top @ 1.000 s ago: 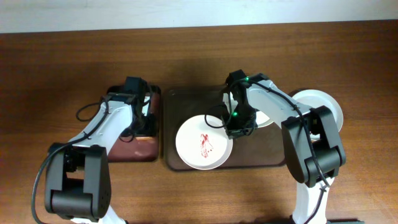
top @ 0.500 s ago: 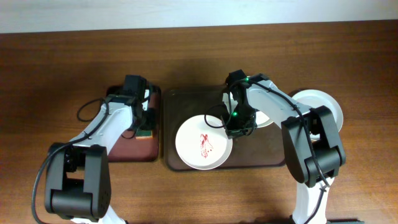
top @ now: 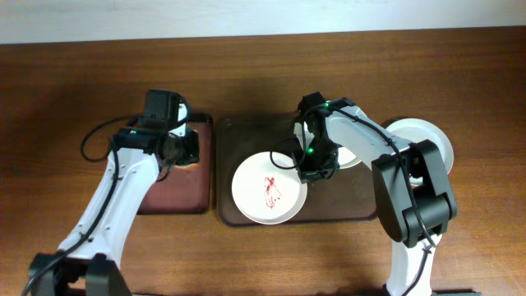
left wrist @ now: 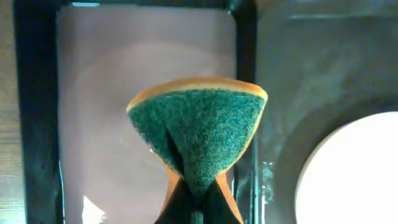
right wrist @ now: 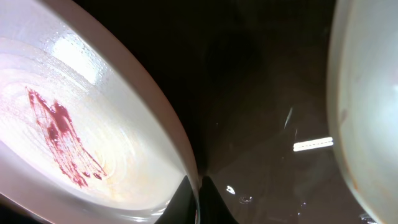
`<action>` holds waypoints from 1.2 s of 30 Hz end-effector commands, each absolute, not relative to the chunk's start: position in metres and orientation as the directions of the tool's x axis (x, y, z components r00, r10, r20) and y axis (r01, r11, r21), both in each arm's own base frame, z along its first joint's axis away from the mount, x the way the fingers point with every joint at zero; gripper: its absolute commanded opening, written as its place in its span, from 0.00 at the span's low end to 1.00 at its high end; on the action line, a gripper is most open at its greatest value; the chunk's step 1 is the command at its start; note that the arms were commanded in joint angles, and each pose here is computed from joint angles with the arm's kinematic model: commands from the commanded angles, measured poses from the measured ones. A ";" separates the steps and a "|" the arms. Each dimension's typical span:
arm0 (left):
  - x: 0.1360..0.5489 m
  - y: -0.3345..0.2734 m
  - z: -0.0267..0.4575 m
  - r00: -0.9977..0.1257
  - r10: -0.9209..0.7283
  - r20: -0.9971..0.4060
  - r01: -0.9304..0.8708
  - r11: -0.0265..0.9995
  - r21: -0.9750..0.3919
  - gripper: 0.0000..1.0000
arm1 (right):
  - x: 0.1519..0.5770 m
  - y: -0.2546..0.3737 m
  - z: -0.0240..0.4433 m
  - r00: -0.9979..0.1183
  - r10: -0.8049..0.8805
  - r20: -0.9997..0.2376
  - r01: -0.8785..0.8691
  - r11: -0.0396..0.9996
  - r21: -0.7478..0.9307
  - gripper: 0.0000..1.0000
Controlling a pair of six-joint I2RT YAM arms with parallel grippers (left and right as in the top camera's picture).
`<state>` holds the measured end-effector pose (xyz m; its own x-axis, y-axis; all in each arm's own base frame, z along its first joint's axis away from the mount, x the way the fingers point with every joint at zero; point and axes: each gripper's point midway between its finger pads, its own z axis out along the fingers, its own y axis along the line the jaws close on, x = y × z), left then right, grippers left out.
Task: Clean dirty plates on tray and stack at the side
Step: 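Lift the sponge with the left gripper and bring it toward the pink plate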
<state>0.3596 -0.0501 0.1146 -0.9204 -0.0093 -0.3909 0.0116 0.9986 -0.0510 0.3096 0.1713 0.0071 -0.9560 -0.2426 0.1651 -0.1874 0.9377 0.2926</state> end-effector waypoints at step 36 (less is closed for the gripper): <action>0.319 -0.060 0.039 -0.998 -0.038 -0.059 -0.031 0.993 -0.113 0.00 | 0.309 0.171 0.009 -0.958 -0.241 0.155 -0.191 0.940 0.283 0.04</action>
<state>0.3294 -0.0453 0.0565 -0.9888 -0.0385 -0.1440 -0.0299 0.9977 -0.0611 0.3103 0.1720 0.0069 -0.9566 -0.2425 0.1617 -0.1875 0.9367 0.2956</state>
